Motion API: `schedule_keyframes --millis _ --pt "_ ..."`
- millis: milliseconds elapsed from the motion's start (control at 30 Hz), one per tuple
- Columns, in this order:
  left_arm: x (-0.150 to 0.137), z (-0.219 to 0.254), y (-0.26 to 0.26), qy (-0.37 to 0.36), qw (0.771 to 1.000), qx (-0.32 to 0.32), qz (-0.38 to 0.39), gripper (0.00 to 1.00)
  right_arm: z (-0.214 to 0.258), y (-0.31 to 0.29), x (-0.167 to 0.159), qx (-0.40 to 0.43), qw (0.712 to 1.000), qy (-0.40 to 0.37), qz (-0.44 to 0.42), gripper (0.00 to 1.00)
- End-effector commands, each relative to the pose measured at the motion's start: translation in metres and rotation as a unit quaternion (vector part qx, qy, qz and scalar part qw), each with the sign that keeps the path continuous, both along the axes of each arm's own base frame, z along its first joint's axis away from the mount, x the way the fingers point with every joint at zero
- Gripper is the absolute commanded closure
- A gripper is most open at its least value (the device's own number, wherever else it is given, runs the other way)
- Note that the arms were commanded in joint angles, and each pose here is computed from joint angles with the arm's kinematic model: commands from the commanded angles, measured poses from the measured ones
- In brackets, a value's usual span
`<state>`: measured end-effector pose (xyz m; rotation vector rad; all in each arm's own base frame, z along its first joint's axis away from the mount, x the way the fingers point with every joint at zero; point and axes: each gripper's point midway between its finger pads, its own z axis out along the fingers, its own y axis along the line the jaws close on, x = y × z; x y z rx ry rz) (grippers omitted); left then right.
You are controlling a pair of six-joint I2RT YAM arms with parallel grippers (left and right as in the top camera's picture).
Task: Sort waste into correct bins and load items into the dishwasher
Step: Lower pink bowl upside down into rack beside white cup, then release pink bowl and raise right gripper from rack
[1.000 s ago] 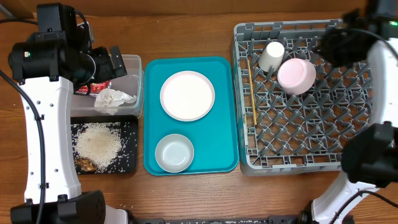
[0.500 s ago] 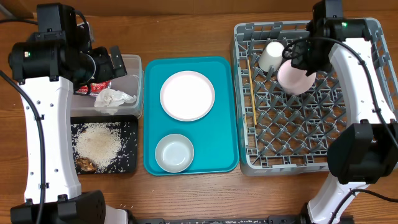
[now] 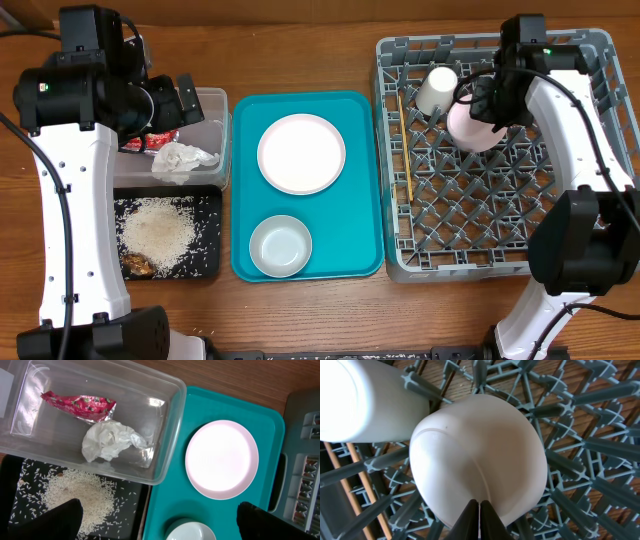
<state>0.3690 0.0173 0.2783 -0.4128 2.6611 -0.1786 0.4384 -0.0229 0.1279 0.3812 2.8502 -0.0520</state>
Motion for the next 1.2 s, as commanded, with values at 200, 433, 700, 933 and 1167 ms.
schedule_keyframes --millis 200,433,700,933,1167 --pt "0.001 -0.002 0.000 0.004 1.000 0.000 0.006 0.00 0.014 -0.030 -0.002 -0.059 0.997 -0.017 -0.053 0.94" --pt "0.001 -0.002 0.000 0.004 1.000 0.000 0.006 0.00 0.032 -0.026 0.007 -0.048 0.997 -0.039 -0.050 0.93" --pt "0.001 -0.002 0.000 0.004 1.000 0.000 0.006 0.00 0.062 0.015 0.007 0.048 0.997 -0.052 -0.012 0.93" --pt "0.001 -0.002 0.001 0.003 1.000 0.000 0.006 0.00 0.041 0.016 0.007 0.051 0.998 -0.039 -0.012 0.93" --pt "0.001 -0.002 0.000 0.003 1.000 0.000 0.006 0.00 0.011 -0.002 0.002 0.002 0.999 -0.023 -0.028 0.93"
